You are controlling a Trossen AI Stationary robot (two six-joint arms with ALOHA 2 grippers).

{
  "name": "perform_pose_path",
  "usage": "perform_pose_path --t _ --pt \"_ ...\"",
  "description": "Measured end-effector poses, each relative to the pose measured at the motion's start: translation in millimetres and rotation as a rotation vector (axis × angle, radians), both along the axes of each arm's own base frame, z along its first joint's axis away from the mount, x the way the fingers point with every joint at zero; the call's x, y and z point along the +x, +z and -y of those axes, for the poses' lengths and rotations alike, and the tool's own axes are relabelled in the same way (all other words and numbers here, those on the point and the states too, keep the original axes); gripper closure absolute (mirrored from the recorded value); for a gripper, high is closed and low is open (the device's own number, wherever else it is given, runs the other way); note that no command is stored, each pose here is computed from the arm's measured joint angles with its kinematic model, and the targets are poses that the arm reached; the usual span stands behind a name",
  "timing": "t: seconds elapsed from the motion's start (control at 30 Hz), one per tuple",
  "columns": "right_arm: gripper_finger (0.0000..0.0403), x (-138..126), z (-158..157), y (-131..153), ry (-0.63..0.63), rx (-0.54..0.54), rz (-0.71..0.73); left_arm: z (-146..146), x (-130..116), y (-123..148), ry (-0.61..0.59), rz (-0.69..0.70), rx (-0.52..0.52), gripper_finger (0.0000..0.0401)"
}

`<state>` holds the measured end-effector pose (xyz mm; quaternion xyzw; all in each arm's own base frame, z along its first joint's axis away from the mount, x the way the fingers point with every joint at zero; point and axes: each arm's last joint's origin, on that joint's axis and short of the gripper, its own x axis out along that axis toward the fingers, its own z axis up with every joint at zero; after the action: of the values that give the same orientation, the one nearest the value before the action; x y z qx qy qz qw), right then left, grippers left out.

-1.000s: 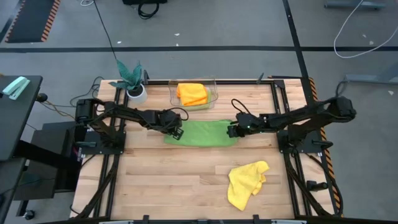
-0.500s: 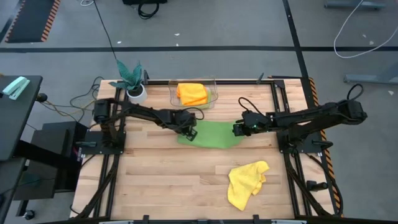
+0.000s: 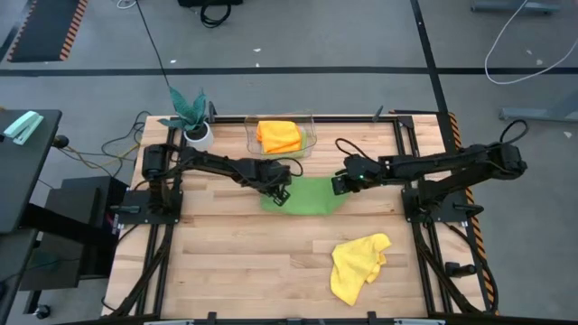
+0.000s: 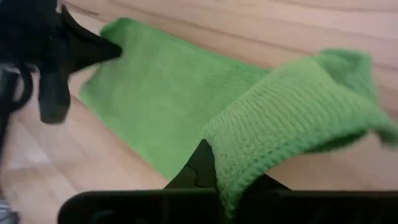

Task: Fold microfiber towels
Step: Fold the green microfiber cloth

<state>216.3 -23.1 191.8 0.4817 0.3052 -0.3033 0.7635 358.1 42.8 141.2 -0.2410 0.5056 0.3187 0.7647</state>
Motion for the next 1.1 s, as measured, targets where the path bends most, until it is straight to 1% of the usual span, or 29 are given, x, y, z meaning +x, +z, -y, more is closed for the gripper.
perform_pose_path --t 0.1,0.27,0.4,0.47,0.6,0.73,0.93,1.1 --pt "0.0403 10.7 2.3 5.1 0.033 -0.008 -0.058 -2.3 -8.4 3.7 0.013 -0.058 0.007 0.0373" --pt "0.0403 31.9 4.2 5.4 0.107 0.007 -0.085 -2.4 -13.1 31.0 0.025 0.018 0.049 0.0368" --pt "0.0403 51.1 6.1 7.4 0.146 -0.018 -0.099 -4.3 -21.0 55.1 0.045 0.066 0.098 0.0376" --pt "0.0403 62.9 7.1 9.2 0.172 -0.028 -0.099 -6.7 -28.9 62.3 0.061 0.037 0.124 0.0382" --pt "0.0403 87.4 9.1 13.2 0.226 -0.044 -0.09 -10.8 -46.1 73.9 0.083 -0.037 0.135 0.039" --pt "0.0403 109.7 12.3 11.5 0.265 -0.042 -0.105 -9.9 -60.1 85.0 0.094 -0.086 0.16 0.0388" --pt "0.0403 142.6 15.0 10.6 0.318 -0.042 -0.107 -7.6 -76.9 107.1 0.12 -0.057 0.175 0.0375" --pt "0.0403 161.9 17.4 6.0 0.338 -0.026 -0.12 -6.4 -91.2 121.3 0.152 -0.051 0.199 0.0383"
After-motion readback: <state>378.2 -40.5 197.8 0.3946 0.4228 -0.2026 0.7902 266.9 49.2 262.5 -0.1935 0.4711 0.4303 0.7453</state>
